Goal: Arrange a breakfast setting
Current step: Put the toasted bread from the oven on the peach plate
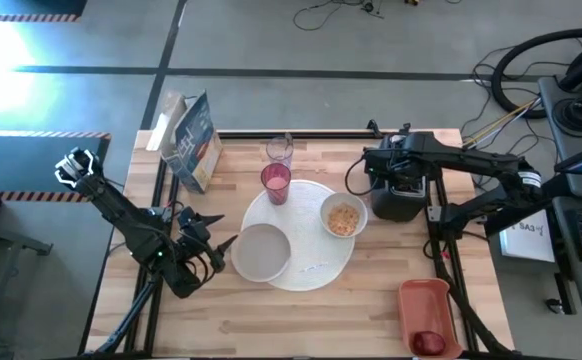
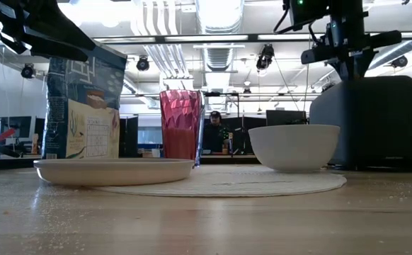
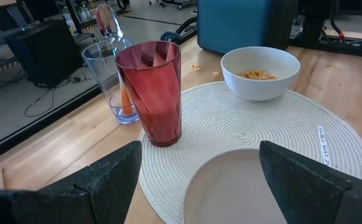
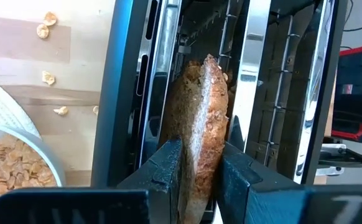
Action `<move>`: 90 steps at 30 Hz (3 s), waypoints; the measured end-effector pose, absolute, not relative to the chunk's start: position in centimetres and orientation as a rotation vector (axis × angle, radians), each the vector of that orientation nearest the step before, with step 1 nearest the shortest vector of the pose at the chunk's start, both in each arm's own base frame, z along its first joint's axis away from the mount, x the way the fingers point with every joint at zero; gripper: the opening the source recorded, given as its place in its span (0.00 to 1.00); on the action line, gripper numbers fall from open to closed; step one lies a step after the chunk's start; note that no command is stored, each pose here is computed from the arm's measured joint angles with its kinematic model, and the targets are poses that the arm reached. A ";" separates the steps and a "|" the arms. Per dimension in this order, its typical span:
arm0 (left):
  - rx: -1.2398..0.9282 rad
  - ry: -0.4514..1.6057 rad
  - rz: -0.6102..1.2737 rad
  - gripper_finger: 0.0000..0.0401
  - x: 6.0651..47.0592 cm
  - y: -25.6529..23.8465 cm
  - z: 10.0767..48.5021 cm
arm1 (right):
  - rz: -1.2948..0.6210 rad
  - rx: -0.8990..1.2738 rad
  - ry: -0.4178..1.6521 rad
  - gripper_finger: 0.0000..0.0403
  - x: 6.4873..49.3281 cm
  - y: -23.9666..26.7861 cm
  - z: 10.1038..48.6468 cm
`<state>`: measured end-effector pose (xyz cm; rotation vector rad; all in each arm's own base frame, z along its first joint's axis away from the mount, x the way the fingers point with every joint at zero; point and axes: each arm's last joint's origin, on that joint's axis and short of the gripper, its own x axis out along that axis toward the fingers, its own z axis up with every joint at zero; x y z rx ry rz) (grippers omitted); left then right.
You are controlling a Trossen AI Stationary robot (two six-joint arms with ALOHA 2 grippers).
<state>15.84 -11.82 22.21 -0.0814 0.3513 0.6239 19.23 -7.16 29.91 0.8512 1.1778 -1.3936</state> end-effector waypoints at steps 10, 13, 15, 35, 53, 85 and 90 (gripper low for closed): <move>-0.082 0.351 0.624 0.76 15.8 -11.8 22.2 | -1.389 0.834 1.167 0.04 19.3 -7.2 29.9; -0.081 0.351 0.624 0.76 15.8 -11.8 22.2 | -1.385 0.826 1.155 0.04 19.4 -7.3 30.2; -0.082 0.352 0.624 0.76 15.8 -11.8 22.2 | -1.378 0.830 1.143 0.03 19.4 -7.3 30.6; -0.086 0.350 0.623 0.76 15.9 -11.8 22.2 | -1.223 0.868 0.909 0.03 19.5 -7.3 38.3; -0.094 0.345 0.621 0.76 15.9 -11.9 22.3 | -0.688 0.925 0.767 0.03 24.2 -3.5 39.4; -0.124 0.382 0.577 0.76 15.6 -12.2 22.3 | -0.195 0.730 0.677 0.03 43.4 5.9 23.7; -0.126 0.392 0.571 0.76 15.6 -12.3 22.2 | -0.191 0.728 0.679 0.03 44.4 6.2 21.8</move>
